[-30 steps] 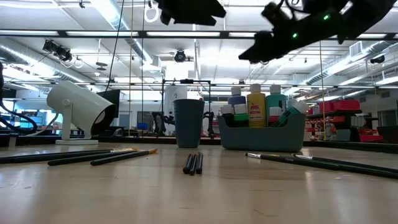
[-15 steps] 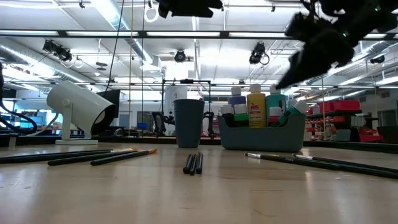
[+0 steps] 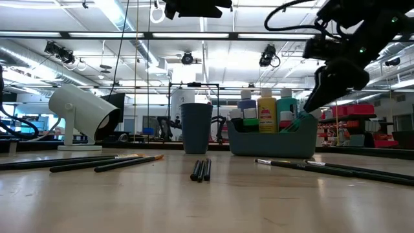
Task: Pick & Place Paint Supplies
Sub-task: Adjust the paint bottles in the blue bin
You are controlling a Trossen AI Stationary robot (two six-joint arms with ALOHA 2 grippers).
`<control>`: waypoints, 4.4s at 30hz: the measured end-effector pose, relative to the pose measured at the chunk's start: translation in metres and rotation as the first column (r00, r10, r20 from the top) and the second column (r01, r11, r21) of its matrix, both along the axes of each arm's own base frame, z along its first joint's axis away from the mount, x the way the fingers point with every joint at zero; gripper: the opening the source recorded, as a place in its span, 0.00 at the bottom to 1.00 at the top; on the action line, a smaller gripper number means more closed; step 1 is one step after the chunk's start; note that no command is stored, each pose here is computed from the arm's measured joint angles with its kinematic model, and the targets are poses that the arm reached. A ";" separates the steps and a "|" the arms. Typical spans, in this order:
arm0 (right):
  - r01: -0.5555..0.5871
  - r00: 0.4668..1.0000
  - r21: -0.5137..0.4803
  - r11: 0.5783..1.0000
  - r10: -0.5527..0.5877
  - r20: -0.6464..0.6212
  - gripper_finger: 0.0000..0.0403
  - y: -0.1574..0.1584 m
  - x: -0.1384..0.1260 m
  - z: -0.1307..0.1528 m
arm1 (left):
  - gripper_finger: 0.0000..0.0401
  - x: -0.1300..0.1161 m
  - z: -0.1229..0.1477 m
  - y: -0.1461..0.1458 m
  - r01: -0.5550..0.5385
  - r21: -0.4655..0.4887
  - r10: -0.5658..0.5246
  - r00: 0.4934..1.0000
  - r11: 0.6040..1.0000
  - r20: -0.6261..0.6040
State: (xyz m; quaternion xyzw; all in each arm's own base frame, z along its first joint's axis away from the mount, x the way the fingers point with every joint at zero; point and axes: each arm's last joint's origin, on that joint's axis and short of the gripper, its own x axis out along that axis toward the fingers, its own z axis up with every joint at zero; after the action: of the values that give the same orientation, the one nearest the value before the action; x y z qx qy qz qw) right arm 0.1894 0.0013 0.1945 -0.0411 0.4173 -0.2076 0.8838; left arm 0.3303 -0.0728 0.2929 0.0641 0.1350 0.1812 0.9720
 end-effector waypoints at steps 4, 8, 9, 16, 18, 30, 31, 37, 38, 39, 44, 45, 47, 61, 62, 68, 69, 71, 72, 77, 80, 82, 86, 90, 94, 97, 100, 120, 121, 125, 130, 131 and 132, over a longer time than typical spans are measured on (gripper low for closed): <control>-0.032 0.999 -0.022 0.999 0.032 0.022 0.47 0.000 0.003 0.002 | 0.57 0.000 0.000 0.000 0.001 0.005 -0.001 1.000 1.000 -0.002; -0.076 0.996 -0.085 0.994 0.080 0.041 0.47 0.000 0.007 0.006 | 0.57 0.000 0.000 0.000 0.001 0.006 -0.001 1.000 1.000 -0.003; -0.061 0.997 -0.100 0.993 0.066 0.046 0.47 -0.001 0.007 0.007 | 0.57 0.000 0.000 0.000 0.001 0.006 -0.001 1.000 1.000 -0.003; 0.078 0.995 -0.033 0.996 -0.080 -0.062 0.47 -0.016 -0.005 -0.002 | 0.57 0.000 0.000 0.000 0.001 0.008 -0.001 1.000 1.000 -0.006; 0.096 0.993 -0.015 0.995 -0.097 -0.064 0.47 -0.018 -0.006 -0.002 | 0.57 0.000 0.000 0.000 0.003 0.015 -0.003 1.000 1.000 -0.009; -0.025 0.992 0.135 0.991 0.042 -0.120 0.47 -0.022 -0.006 0.000 | 0.57 0.000 0.000 0.001 0.006 0.031 -0.005 1.000 1.000 -0.015; -0.026 0.991 0.147 0.989 0.045 -0.124 0.47 -0.022 -0.007 0.000 | 0.57 0.000 0.000 0.001 0.006 0.031 -0.005 1.000 1.000 -0.015; -0.042 0.992 0.121 0.992 0.056 -0.112 0.47 -0.023 -0.004 0.005 | 0.57 0.000 0.000 0.001 0.006 0.031 -0.005 1.000 1.000 -0.015; -0.049 0.993 0.112 0.993 0.061 -0.106 0.47 -0.024 -0.002 0.008 | 0.57 0.000 0.000 0.001 0.006 0.031 -0.005 1.000 1.000 -0.015; -0.057 0.993 0.093 0.994 0.066 -0.096 0.47 -0.024 -0.001 0.012 | 0.57 0.000 0.000 0.001 0.006 0.031 -0.005 1.000 1.000 -0.015; -0.078 0.994 0.071 0.994 0.083 -0.070 0.42 -0.025 0.004 0.022 | 0.57 0.000 0.000 0.001 0.006 0.031 -0.006 1.000 1.000 -0.015; -0.071 0.995 0.075 0.995 0.076 -0.064 0.40 -0.025 0.004 0.023 | 0.57 0.000 0.000 0.001 0.006 0.031 -0.006 1.000 1.000 -0.016; -0.060 0.994 0.096 0.994 0.068 -0.083 0.36 -0.024 0.002 0.021 | 0.57 0.000 0.000 0.001 0.006 0.031 -0.006 1.000 1.000 -0.016; -0.061 0.991 0.111 0.992 0.073 -0.111 0.51 -0.024 -0.001 0.017 | 0.57 0.000 0.000 0.001 0.006 0.031 -0.006 1.000 0.999 -0.016; -0.056 0.991 0.113 0.992 0.069 -0.119 0.52 -0.024 -0.002 0.015 | 0.57 0.000 0.000 0.001 0.006 0.031 -0.006 1.000 1.000 -0.016; 0.009 0.991 0.151 0.988 0.011 -0.133 0.51 -0.024 -0.003 0.006 | 0.57 0.000 0.000 0.001 0.006 0.031 -0.006 1.000 0.999 -0.017; 0.010 0.992 0.152 0.988 0.010 -0.127 0.49 -0.024 -0.003 0.006 | 0.57 0.000 0.000 0.001 0.006 0.031 -0.006 1.000 1.000 -0.016; 0.006 0.994 0.151 0.989 0.011 -0.106 0.44 -0.024 -0.001 0.006 | 0.57 0.000 0.000 0.001 0.006 0.031 -0.006 1.000 1.000 -0.016; 0.005 0.995 0.150 0.989 0.010 -0.098 0.40 -0.024 0.000 0.007 | 0.57 0.000 0.000 0.001 0.006 0.031 -0.006 1.000 1.000 -0.016; 0.005 0.994 0.156 0.988 0.011 -0.106 0.28 -0.025 0.000 0.006 | 0.57 0.000 0.000 0.001 0.006 0.031 -0.006 1.000 1.000 -0.016; -0.002 0.994 0.157 0.988 0.019 -0.107 0.28 -0.025 0.000 0.006 | 0.57 0.000 0.000 0.001 0.006 0.031 -0.006 1.000 1.000 -0.015; -0.015 0.994 0.159 0.987 0.032 -0.108 0.28 -0.025 0.000 0.009 | 0.57 0.000 0.000 0.001 0.006 0.031 -0.006 1.000 1.000 -0.015; -0.048 0.991 0.155 0.987 0.067 -0.116 0.29 -0.025 0.004 0.030 | 0.57 0.000 0.000 0.001 0.006 0.031 -0.006 1.000 1.000 -0.015; -0.062 0.982 0.135 0.989 0.084 -0.171 0.29 -0.028 0.003 0.057 | 0.57 0.000 0.000 0.001 0.006 0.030 -0.006 1.000 1.000 -0.013; -0.106 0.945 0.145 0.984 0.146 -0.294 0.29 -0.032 0.006 0.067 | 0.57 0.000 0.000 0.001 0.006 0.029 -0.006 1.000 1.000 -0.011; -0.200 0.885 0.125 0.972 0.234 -0.402 0.29 -0.034 0.016 0.063 | 0.57 0.001 0.000 0.001 0.006 0.028 -0.006 1.000 1.000 -0.006; -0.296 0.795 0.134 0.946 0.322 -0.515 0.29 -0.036 0.028 0.056 | 0.57 0.001 0.000 0.001 0.006 0.029 -0.006 1.000 1.000 -0.007; -0.702 0.388 0.182 0.688 0.584 -0.713 0.30 -0.038 0.071 0.041 | 0.57 0.000 -0.001 0.001 0.021 0.081 -0.017 0.999 0.996 -0.039; -0.706 0.385 0.179 0.685 0.584 -0.715 0.30 -0.037 0.071 0.042 | 0.57 0.000 -0.001 0.001 0.021 0.081 -0.017 0.999 0.996 -0.039; -0.723 0.390 0.154 0.674 0.582 -0.714 0.30 -0.032 0.077 0.050 | 0.57 0.000 -0.001 0.001 0.021 0.081 -0.017 0.999 0.996 -0.039; -0.736 0.402 0.162 0.658 0.616 -0.678 0.30 -0.029 0.082 0.054 | 0.57 0.000 -0.001 0.001 0.020 0.081 -0.017 0.999 0.997 -0.039; -0.733 0.400 0.170 0.659 0.620 -0.675 0.30 -0.030 0.082 0.054 | 0.57 0.000 -0.001 0.001 0.020 0.081 -0.017 0.999 0.997 -0.039; -0.728 0.399 0.175 0.663 0.617 -0.678 0.30 -0.030 0.083 0.052 | 0.57 0.000 -0.001 0.001 0.020 0.081 -0.017 0.999 0.997 -0.039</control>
State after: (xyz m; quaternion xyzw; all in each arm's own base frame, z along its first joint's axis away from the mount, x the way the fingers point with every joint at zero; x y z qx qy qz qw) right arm 0.2724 -0.0290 0.2469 -0.3455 0.6434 0.1680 0.6621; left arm 0.3306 -0.0718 0.2923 0.1083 0.1454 0.1761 0.9675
